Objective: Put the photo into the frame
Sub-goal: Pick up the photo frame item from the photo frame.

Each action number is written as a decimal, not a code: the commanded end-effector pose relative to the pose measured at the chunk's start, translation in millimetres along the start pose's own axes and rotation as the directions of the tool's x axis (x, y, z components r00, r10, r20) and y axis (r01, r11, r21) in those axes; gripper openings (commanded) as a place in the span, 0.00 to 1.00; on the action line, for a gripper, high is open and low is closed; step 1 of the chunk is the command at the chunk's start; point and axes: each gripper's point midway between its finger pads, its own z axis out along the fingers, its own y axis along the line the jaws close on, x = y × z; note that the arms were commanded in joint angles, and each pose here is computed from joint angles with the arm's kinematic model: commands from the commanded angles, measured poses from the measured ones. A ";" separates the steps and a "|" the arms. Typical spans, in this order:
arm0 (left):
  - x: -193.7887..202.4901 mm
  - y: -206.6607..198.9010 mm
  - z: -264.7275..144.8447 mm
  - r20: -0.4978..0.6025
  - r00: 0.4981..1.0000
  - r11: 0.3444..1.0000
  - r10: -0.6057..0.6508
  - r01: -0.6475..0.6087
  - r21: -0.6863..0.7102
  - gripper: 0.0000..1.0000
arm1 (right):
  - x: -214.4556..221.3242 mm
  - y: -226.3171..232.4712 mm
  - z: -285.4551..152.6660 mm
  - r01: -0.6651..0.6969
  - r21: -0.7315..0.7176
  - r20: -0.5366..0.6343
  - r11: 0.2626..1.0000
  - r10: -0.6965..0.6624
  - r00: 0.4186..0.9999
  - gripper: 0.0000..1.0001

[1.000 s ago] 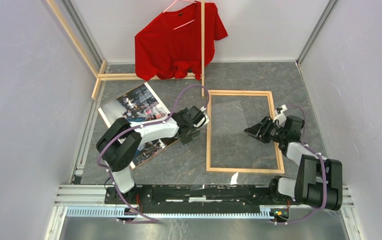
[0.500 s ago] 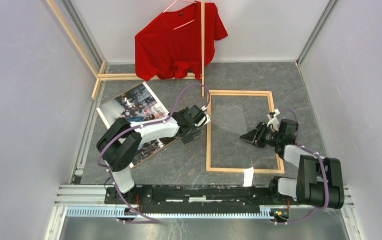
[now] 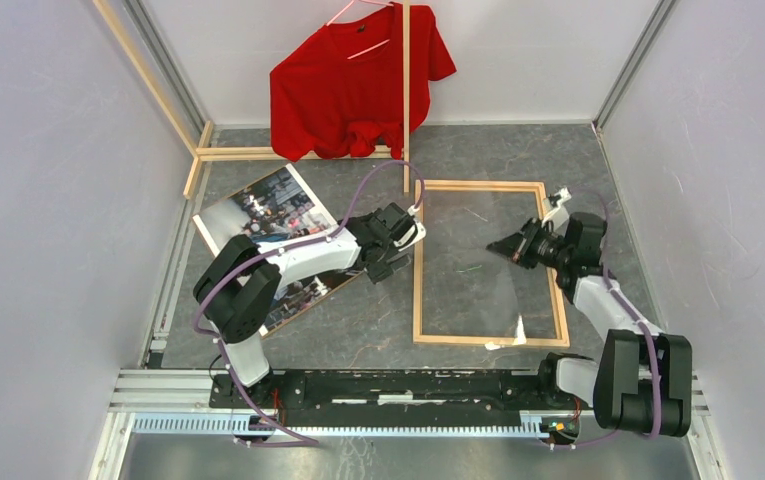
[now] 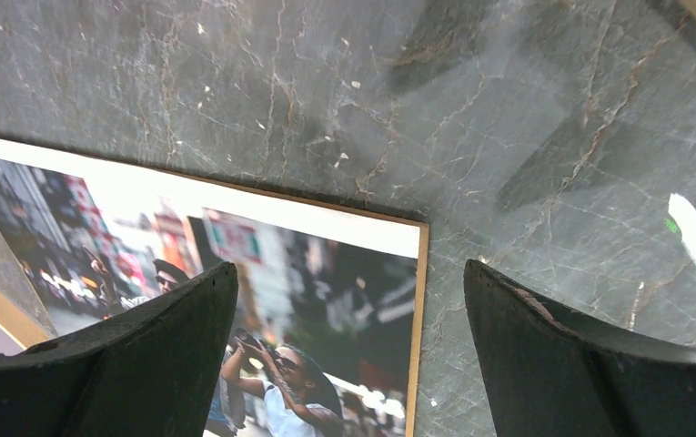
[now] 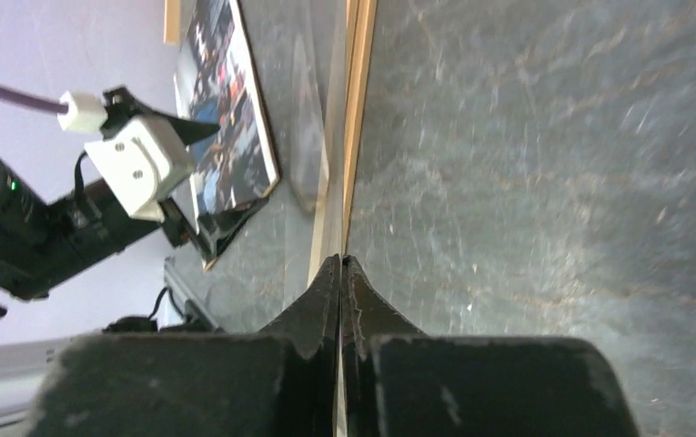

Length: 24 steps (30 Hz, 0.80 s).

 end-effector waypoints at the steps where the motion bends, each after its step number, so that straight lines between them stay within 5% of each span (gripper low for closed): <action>1: -24.3 8.0 -15.1 0.053 0.999 1.000 0.002 -0.003 0.013 1.00 | -37.6 -7.2 -6.5 0.134 0.175 0.023 0.975 -0.140 0.990 0.00; 9: -38.9 20.4 -29.7 0.080 0.997 1.000 -0.011 0.011 0.002 1.00 | -91.0 -27.4 -38.3 0.279 0.487 -0.002 0.827 -0.318 0.948 0.00; 24: -81.1 -37.0 -15.7 0.070 0.972 0.918 -0.226 0.188 0.348 1.00 | -97.9 -21.2 -51.6 0.256 0.508 0.044 0.822 -0.321 0.946 0.00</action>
